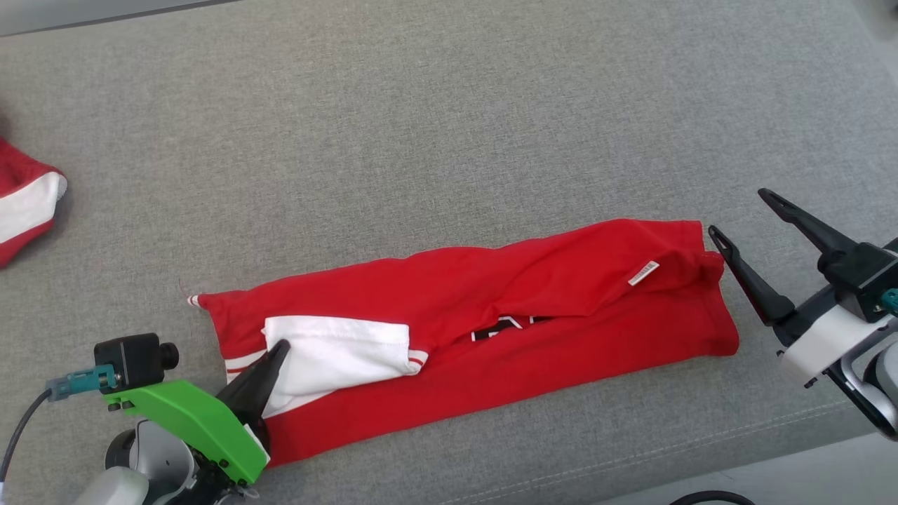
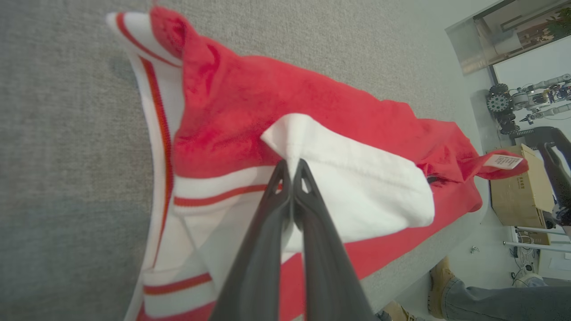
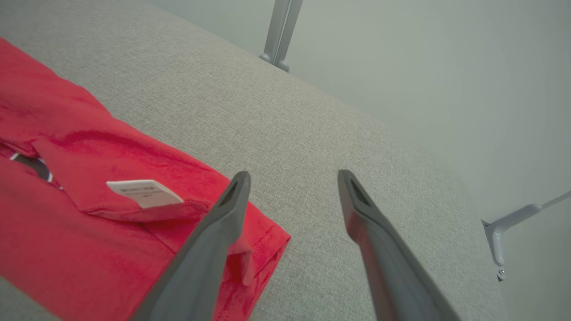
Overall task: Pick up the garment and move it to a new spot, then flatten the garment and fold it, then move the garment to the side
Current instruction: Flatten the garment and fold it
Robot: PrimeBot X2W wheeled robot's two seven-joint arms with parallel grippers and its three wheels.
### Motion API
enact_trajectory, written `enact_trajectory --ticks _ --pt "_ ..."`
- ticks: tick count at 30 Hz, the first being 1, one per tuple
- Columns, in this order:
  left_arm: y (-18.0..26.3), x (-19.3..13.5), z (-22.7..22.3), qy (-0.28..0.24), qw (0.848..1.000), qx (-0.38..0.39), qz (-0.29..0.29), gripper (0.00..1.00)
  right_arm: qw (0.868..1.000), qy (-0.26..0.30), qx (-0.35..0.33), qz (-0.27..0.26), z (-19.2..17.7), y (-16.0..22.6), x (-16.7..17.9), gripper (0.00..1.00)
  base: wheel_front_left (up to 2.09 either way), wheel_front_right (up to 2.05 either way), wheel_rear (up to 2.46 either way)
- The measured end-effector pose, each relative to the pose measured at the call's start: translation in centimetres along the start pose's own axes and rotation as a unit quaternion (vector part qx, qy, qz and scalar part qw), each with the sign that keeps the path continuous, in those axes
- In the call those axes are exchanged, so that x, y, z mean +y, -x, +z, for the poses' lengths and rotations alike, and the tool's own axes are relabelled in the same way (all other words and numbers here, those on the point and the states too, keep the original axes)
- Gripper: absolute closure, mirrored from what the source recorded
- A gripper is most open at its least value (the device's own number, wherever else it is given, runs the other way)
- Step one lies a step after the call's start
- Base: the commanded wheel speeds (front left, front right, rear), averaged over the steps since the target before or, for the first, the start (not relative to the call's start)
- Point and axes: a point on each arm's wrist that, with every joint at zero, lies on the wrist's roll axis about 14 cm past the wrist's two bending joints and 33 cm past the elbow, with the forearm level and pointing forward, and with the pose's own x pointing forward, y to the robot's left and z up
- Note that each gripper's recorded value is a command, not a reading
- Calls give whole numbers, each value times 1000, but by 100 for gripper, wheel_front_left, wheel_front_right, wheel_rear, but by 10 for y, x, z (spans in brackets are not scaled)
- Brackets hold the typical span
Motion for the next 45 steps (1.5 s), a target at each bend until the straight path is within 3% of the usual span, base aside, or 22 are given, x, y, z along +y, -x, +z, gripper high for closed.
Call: enact_trajectory --ticks 6,10,16,23,32,45 --pt "-3 8 0 -29 999 -10 17 0 1000 -17 -13 -23 7 14 -8 0 0 0 0" --pt "4 14 21 -67 995 -67 41 0 998 -33 -21 -42 11 23 -15 0 0 0 0" --pt "29 10 54 -106 974 -189 68 0 994 -63 -41 -81 21 35 -32 0 0 0 0" --pt "63 11 61 -146 948 -263 108 0 982 -104 -56 -147 28 47 -55 0 0 0 0" --pt "115 26 47 -195 912 -318 170 0 966 -163 -43 -198 5 72 -34 0 0 0 0" --pt "158 40 16 -221 895 -337 191 0 963 -181 -23 -198 -25 81 7 0 0 0 0"
